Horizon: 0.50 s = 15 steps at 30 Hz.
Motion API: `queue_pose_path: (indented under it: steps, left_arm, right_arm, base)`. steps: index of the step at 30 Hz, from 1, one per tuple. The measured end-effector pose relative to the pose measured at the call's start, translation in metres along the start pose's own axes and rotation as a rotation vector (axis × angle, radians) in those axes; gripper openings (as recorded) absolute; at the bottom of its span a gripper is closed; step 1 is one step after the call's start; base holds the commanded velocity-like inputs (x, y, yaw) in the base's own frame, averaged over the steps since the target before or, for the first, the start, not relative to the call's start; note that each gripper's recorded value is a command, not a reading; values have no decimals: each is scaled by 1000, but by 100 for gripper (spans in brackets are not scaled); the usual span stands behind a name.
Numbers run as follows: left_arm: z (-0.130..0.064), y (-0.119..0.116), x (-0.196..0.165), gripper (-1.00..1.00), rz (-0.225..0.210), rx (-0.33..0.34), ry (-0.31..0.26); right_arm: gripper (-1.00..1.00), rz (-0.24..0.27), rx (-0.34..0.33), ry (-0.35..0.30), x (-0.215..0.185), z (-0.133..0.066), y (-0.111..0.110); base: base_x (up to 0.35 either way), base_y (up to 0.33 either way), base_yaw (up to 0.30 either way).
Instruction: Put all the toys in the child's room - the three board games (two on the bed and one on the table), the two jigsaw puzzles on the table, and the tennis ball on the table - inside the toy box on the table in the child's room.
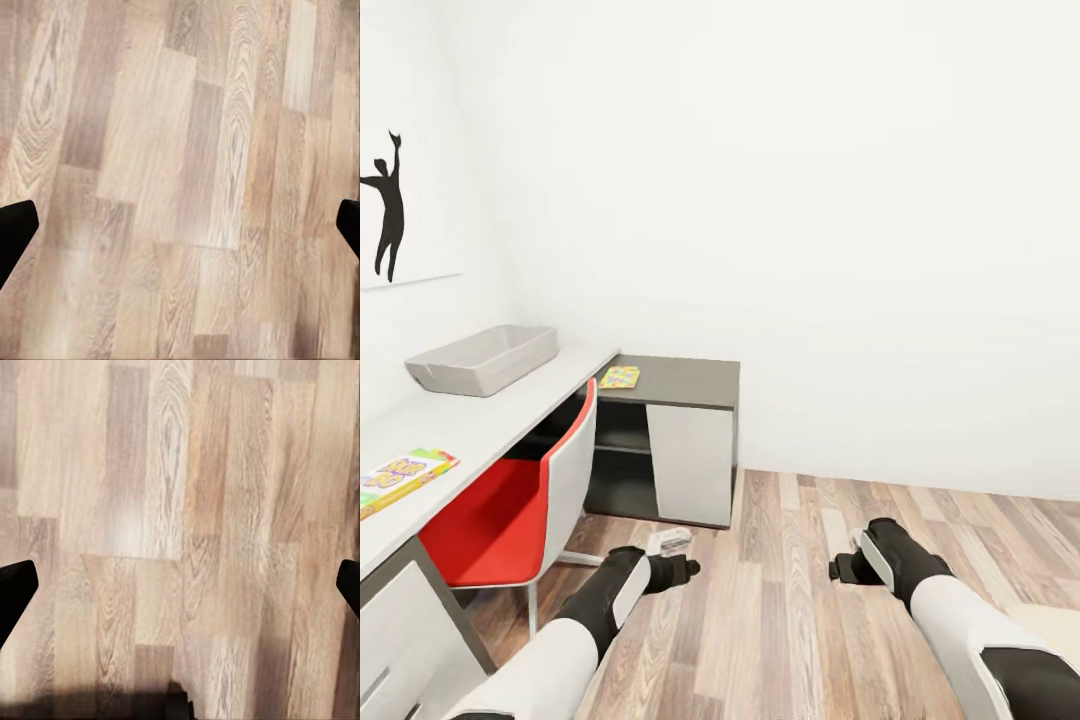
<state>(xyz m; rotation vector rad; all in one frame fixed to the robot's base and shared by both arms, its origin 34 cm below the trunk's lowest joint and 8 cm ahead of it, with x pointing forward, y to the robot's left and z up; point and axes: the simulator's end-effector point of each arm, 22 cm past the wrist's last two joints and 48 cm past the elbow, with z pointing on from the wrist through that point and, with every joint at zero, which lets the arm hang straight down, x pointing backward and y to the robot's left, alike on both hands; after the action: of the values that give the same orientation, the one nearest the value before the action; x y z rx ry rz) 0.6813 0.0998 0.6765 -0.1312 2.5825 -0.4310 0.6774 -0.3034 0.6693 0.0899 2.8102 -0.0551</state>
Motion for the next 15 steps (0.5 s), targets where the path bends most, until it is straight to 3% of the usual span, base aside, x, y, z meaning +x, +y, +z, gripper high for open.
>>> queue_pose_path:
  steps: [9,12,13,15]
  left_arm:
    - [-14,-25,-19,100,-70,81,-44]
    - [-17,-37,-12,100,-80,101,-47]
    - [-20,-45,-8,100,-86,103,-57]
    - [-21,-48,-5,100,-90,101,-59]
  right_arm:
    - [100,2,26,-53,-25,-32,-21]
    - [100,-2,33,-98,-32,-49,-26]
    - [100,5,34,-139,-34,-64,-29]
    - [100,11,32,-156,-35,-69,-30]
  base:
    - [0,0,-281]
    - [0,0,-281]
    - [0,0,-281]
    - [0,0,-281]
